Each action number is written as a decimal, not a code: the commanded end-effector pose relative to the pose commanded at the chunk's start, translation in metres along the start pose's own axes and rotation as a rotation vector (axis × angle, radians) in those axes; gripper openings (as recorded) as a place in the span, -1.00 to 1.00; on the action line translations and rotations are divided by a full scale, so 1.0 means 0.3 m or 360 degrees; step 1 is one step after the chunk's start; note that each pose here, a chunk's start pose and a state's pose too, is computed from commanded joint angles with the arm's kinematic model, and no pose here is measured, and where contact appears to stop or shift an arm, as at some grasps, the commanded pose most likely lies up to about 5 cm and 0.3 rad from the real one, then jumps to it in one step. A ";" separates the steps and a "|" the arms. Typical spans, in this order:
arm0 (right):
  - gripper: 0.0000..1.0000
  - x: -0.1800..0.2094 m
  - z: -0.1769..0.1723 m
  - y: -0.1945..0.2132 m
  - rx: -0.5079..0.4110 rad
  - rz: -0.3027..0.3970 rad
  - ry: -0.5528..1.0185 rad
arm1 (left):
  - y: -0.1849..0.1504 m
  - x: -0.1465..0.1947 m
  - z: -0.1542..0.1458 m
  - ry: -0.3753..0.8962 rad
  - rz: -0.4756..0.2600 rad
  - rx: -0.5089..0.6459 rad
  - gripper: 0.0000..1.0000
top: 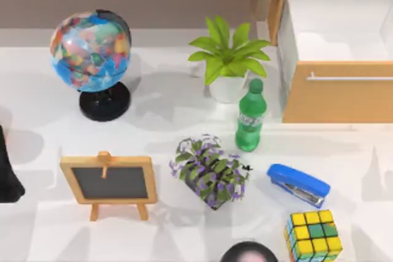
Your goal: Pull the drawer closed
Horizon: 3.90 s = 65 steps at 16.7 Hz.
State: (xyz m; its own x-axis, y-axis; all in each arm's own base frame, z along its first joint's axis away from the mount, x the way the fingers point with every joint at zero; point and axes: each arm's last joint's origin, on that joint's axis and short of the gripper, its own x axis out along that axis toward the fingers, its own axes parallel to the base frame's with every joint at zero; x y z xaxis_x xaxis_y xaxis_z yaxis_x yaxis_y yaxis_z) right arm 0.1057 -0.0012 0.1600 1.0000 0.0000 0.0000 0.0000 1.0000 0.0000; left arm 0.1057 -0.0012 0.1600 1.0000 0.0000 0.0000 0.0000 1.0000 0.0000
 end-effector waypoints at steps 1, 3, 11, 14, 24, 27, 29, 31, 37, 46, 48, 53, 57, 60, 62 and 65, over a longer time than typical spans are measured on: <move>1.00 0.000 0.000 0.000 0.0000 0.0000 0.0000 | 0.000 0.000 0.000 0.0000 0.0000 0.0000 1.00; 1.00 0.001 0.011 -0.002 0.0000 0.0001 -0.0012 | 0.000 0.000 0.000 0.0000 0.0000 0.0000 1.00; 1.00 0.105 0.216 -0.078 -0.0011 0.0007 -0.0055 | 0.000 0.000 0.000 0.0000 0.0000 0.0000 1.00; 1.00 0.206 0.281 -0.158 -0.0011 0.0005 -0.0029 | 0.000 0.000 0.000 0.0000 0.0000 0.0000 1.00; 1.00 0.447 0.293 -0.476 0.0001 0.0000 0.0001 | 0.000 0.000 0.000 0.0000 0.0000 0.0000 1.00; 1.00 0.450 0.292 -0.482 0.0000 0.0000 0.0000 | 0.000 0.000 0.000 0.0000 0.0000 0.0000 1.00; 1.00 0.449 0.289 -0.478 0.0003 0.0003 0.0005 | 0.000 0.000 0.000 0.0000 0.0000 0.0000 1.00; 1.00 0.451 0.285 -0.472 -0.0016 0.0009 0.0001 | 0.000 0.000 0.000 0.0000 0.0000 0.0000 1.00; 1.00 0.470 0.149 -0.338 -0.0467 0.0091 -0.0034 | 0.000 0.000 0.000 0.0000 0.0000 0.0000 1.00; 1.00 0.424 -0.124 -0.015 -0.1637 0.0117 -0.0019 | 0.000 0.000 0.000 0.0000 0.0000 0.0000 1.00; 1.00 0.420 -0.157 0.049 -0.1892 0.0089 -0.0011 | 0.000 0.000 0.000 0.0000 0.0000 0.0000 1.00; 1.00 0.410 -0.216 0.186 -0.2364 0.0004 0.0018 | 0.000 0.000 0.000 0.0000 0.0000 0.0000 1.00; 1.00 0.406 -0.236 0.242 -0.2500 -0.0012 0.0012 | 0.000 0.000 0.000 0.0000 0.0000 0.0000 1.00; 1.00 0.406 -0.236 0.242 -0.2500 -0.0012 0.0012 | 0.000 0.000 0.000 0.0000 0.0000 0.0000 1.00; 1.00 0.407 -0.239 0.239 -0.2501 -0.0007 0.0021 | 0.000 0.000 0.000 0.0000 0.0000 0.0000 1.00; 1.00 0.444 -0.236 0.241 -0.2499 -0.0012 0.0012 | 0.000 0.000 0.000 0.0000 0.0000 0.0000 1.00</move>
State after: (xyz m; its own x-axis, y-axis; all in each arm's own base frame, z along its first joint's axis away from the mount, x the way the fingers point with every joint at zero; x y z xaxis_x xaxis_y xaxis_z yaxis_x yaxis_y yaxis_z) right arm 0.2388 0.0711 0.0891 1.0000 -0.0099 0.0001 0.0001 0.0003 -1.0000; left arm 0.1057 -0.0012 0.1600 1.0000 0.0000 0.0000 0.0000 1.0000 0.0000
